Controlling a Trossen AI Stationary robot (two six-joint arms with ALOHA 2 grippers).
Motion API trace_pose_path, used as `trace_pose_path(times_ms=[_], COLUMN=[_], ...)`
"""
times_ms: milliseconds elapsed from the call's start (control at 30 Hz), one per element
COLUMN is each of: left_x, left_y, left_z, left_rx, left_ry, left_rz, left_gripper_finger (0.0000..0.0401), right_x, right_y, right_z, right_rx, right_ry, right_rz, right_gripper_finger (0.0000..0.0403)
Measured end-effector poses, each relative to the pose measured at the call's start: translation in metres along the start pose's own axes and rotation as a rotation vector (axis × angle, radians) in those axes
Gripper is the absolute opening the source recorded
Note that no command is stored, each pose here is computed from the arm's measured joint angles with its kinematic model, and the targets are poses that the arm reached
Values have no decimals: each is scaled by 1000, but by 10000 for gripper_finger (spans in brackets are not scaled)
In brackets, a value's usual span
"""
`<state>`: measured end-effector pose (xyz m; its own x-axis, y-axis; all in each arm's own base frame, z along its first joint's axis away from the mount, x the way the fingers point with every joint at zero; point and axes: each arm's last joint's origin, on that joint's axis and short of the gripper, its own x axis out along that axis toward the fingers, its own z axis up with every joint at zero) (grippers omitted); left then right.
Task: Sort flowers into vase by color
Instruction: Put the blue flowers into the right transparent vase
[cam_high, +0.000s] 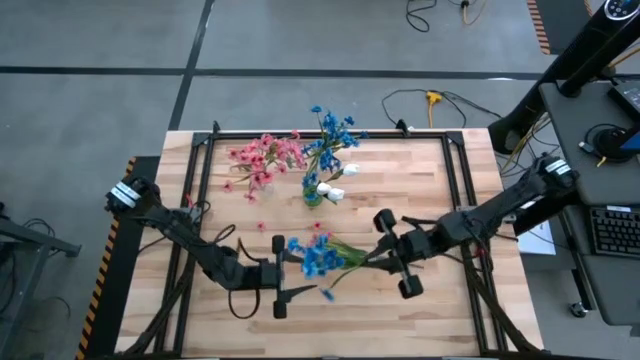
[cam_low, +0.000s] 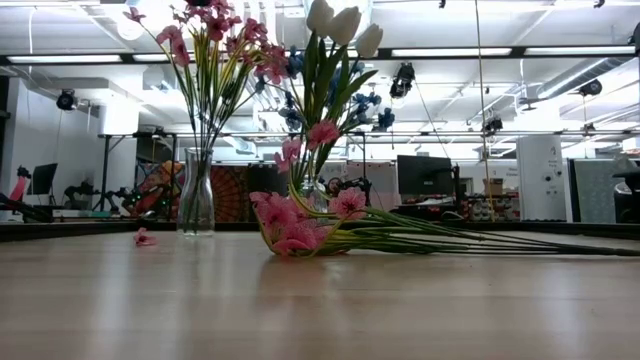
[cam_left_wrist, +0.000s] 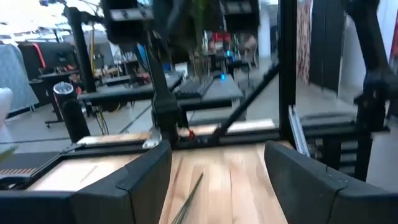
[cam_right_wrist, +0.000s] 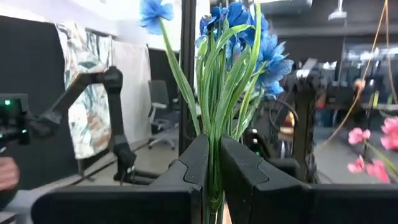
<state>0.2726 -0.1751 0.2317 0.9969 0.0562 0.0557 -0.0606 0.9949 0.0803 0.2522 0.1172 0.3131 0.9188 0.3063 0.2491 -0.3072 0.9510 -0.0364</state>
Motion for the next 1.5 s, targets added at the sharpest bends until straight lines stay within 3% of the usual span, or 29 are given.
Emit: trace_pose_path(times_ms=[200,500,800,1100,1267,1500], left_x=[2,28,52,52,52,52], left_y=[-1,-16,-22,-22,-22,-22], left_z=[-2,4,6,8,8,8], left_rx=[-11,41,87,71,70,74], left_ry=[-64,-93,-107,-143,-143,-143], left_rz=[11,58,139,105,105,106], left_gripper_finger=[239,239,239,232,188,67], right_x=[19,42,69,75,75,75], right_y=[4,9,13,14,14,14], right_z=[-24,-57,-71,-71,-72,-73], right_rx=[-43,-78,-113,-164,-181,-204], right_ry=[-109,-221,-204,-212,-208,-207], right_rz=[-12,-37,-38,-45,-47,-51], right_gripper_finger=[28,28,28,28,28,28])
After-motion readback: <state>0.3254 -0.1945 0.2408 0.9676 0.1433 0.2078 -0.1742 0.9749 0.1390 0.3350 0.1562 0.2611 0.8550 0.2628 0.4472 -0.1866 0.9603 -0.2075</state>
